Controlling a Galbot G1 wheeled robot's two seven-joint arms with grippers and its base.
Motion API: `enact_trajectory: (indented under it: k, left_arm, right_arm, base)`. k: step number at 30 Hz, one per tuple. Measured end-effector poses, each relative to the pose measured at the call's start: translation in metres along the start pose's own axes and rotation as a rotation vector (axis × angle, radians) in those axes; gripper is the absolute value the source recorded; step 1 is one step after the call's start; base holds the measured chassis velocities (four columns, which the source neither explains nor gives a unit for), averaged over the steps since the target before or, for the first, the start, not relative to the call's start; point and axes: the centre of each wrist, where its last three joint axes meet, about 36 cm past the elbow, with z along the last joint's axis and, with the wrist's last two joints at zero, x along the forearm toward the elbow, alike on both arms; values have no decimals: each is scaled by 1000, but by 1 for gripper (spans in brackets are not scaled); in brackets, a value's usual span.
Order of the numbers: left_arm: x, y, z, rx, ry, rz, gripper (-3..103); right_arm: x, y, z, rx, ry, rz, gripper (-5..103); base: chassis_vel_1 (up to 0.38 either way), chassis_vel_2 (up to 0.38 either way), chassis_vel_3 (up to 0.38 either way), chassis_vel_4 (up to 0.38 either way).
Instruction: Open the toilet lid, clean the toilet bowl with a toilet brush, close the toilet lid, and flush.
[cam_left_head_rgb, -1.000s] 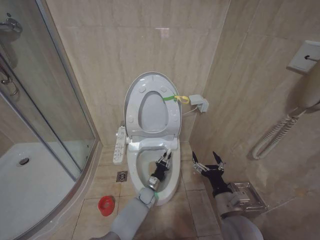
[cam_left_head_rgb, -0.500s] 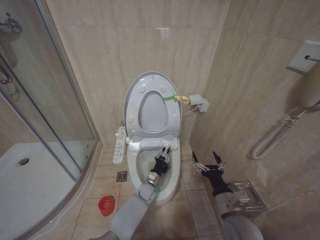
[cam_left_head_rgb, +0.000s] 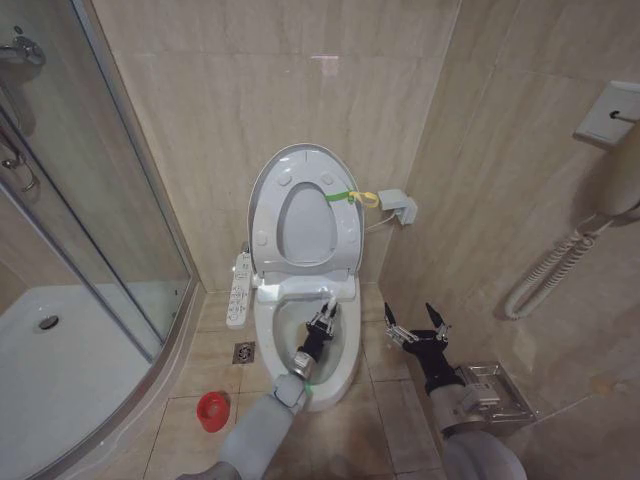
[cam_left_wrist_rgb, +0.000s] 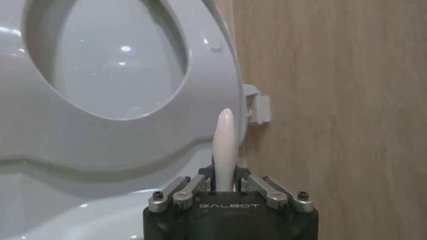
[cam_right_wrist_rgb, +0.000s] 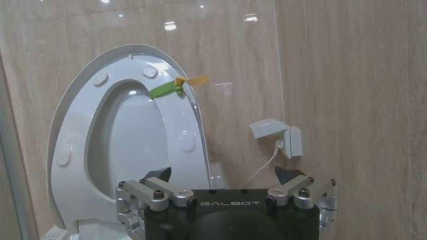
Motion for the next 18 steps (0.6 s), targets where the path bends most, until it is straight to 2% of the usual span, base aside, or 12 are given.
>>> enact_trajectory:
  k: [3,4,7,9,12,18]
  left_arm:
    - [-17,2,-16,8,-56,-24,19]
    - [-17,2,-16,8,-56,-24,19]
    - [-21,-6,-29,20,-91,-18,19]
    - [-20,-10,-31,25,-96,-12,19]
    - [-13,-28,-30,47,-91,11,19]
    - [-2,-36,-14,50,-50,25,19]
  right_arm:
    - [0,0,0,0,0,0,100]
    - [0,0,0,0,0,0,100]
    - [0,0,0,0,0,0,100]
    - [0,0,0,0,0,0,100]
    - [0,0,0,0,0,0,100]
    - [0,0,0,0,0,0,100]
  base:
    - [0,0,0,0]
    - [0,0,0,0]
    - [0,0,0,0]
    - [0,0,0,0]
    - [0,0,0,0]
    - [0,0,0,0]
